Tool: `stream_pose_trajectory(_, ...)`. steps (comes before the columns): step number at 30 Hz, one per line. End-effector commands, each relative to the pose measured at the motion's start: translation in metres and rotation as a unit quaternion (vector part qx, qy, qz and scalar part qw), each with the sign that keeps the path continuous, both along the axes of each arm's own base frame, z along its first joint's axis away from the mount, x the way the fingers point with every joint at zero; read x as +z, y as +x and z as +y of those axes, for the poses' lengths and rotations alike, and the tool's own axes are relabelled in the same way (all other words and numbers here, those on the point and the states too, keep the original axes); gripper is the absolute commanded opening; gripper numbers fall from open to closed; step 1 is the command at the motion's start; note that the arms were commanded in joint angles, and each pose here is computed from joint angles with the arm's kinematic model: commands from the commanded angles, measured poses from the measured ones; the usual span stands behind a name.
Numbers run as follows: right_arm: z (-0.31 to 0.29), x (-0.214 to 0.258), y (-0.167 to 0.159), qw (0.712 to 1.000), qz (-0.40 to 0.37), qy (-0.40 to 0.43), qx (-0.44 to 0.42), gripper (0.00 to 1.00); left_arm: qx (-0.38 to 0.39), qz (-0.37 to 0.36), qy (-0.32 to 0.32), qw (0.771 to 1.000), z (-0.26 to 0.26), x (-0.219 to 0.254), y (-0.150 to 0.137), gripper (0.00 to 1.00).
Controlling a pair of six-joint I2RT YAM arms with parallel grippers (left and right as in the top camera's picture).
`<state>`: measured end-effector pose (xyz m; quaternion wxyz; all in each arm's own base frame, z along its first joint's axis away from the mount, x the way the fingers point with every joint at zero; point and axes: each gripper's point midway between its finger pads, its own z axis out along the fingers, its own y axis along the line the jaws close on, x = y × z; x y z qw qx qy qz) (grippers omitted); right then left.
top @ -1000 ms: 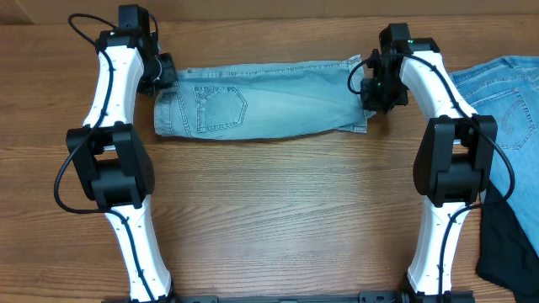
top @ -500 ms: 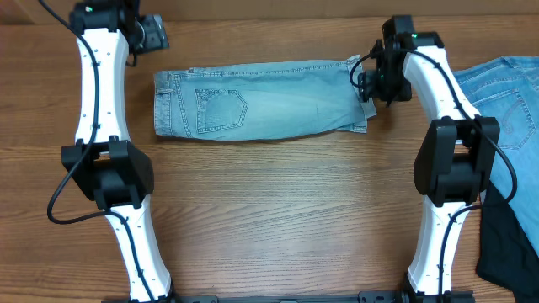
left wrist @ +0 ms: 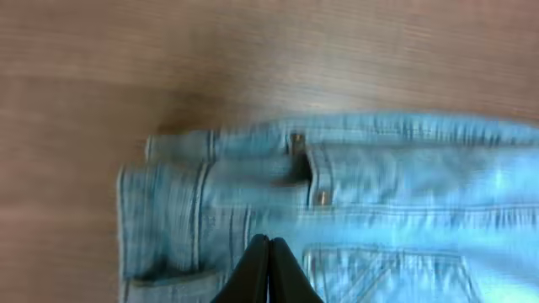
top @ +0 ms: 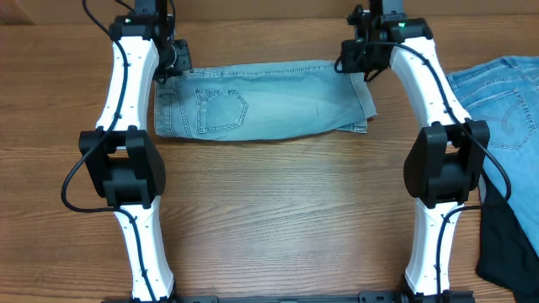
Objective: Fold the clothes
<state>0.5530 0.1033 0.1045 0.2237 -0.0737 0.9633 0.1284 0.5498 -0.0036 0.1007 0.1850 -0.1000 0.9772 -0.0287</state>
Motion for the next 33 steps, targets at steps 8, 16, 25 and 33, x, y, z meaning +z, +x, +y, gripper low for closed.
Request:
stream_pose_trajectory(8, 0.011, -0.049, 0.004, 1.000, -0.019, 0.010, 0.011, 0.04, -0.003, 0.027, -0.003, 1.000, -0.004, -0.055, 0.001, 0.06)
stream_pose_trajectory(16, 0.008, -0.069, 0.032, 0.995, -0.095, 0.001, 0.001, 0.04, -0.018, 0.028, 0.015, 0.999, 0.004, -0.080, 0.009, 0.07)
stream_pose_trajectory(25, -0.031, -0.102, 0.036, 0.992, -0.082, -0.076, -0.052, 0.04, -0.030, 0.014, 0.085, 0.996, 0.027, -0.077, 0.017, 0.08)
stream_pose_trajectory(33, -0.066, -0.105, 0.035, 0.991, -0.069, -0.080, -0.080, 0.04, -0.015, 0.009, 0.087, 0.996, 0.050, -0.082, 0.019, 0.19)
